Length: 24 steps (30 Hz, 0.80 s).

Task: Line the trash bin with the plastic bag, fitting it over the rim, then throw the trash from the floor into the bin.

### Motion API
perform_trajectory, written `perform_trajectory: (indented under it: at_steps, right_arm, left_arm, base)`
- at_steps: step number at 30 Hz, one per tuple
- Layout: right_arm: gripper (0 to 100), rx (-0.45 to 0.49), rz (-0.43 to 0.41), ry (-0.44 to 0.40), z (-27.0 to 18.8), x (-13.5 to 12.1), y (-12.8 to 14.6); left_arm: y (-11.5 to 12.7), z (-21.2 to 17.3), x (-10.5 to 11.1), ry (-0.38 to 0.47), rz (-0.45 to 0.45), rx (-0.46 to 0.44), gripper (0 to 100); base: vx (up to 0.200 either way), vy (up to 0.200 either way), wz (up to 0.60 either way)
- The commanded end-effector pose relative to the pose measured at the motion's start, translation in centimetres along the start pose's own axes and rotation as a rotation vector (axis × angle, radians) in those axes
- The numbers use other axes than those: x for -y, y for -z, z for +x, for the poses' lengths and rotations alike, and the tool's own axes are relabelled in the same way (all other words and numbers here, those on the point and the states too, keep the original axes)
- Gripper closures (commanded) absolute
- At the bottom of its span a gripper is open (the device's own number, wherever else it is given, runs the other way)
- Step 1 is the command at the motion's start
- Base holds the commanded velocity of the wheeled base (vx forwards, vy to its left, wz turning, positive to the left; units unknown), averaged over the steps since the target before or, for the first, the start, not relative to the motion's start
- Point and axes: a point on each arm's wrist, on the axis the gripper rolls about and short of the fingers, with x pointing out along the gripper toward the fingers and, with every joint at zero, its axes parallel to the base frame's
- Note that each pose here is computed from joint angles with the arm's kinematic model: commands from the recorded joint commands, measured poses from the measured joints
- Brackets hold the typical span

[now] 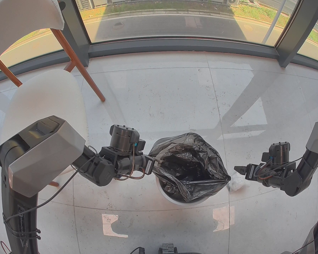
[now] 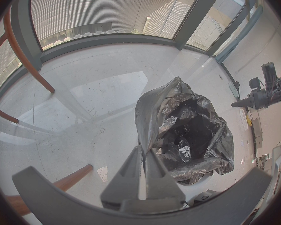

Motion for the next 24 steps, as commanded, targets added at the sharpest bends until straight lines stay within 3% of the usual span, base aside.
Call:
perform_trajectory:
  at_steps: [1, 10, 16, 20, 24]
  right_arm:
    - [0, 0.035, -0.004, -0.018, -0.5, -0.5, -0.8]
    - [0, 0.072, -0.016, -0.054, -0.2, -1.6, -1.7]
    - [0, 0.081, 0.005, -0.096, -0.2, -3.2, -1.8]
    - [0, 0.077, -0.001, -0.104, -0.2, -3.8, -1.5]
    - [0, 0.075, -0.002, -0.100, -0.1, -3.8, -1.4]
  left_arm:
    - [0.6, -0.1, -1.1, -0.023, -0.013, -0.018, 0]
    - [0.8, 0.1, -2.5, -0.045, -0.032, -0.021, 0]
    - [-0.4, -1.8, 1.4, 0.032, -0.017, 0.007, 0]
    - [-1.2, -2.4, 3.8, 0.076, -0.101, 0.009, 0]
    - [-0.7, -2.5, 5.0, 0.091, -0.178, -0.079, 0]
  base:
    - [0.000, 0.000, 0.00]
    - [0.000, 0.000, 0.00]
    - [0.000, 0.000, 0.00]
    - [0.000, 0.000, 0.00]
    - [0.000, 0.000, 0.00]
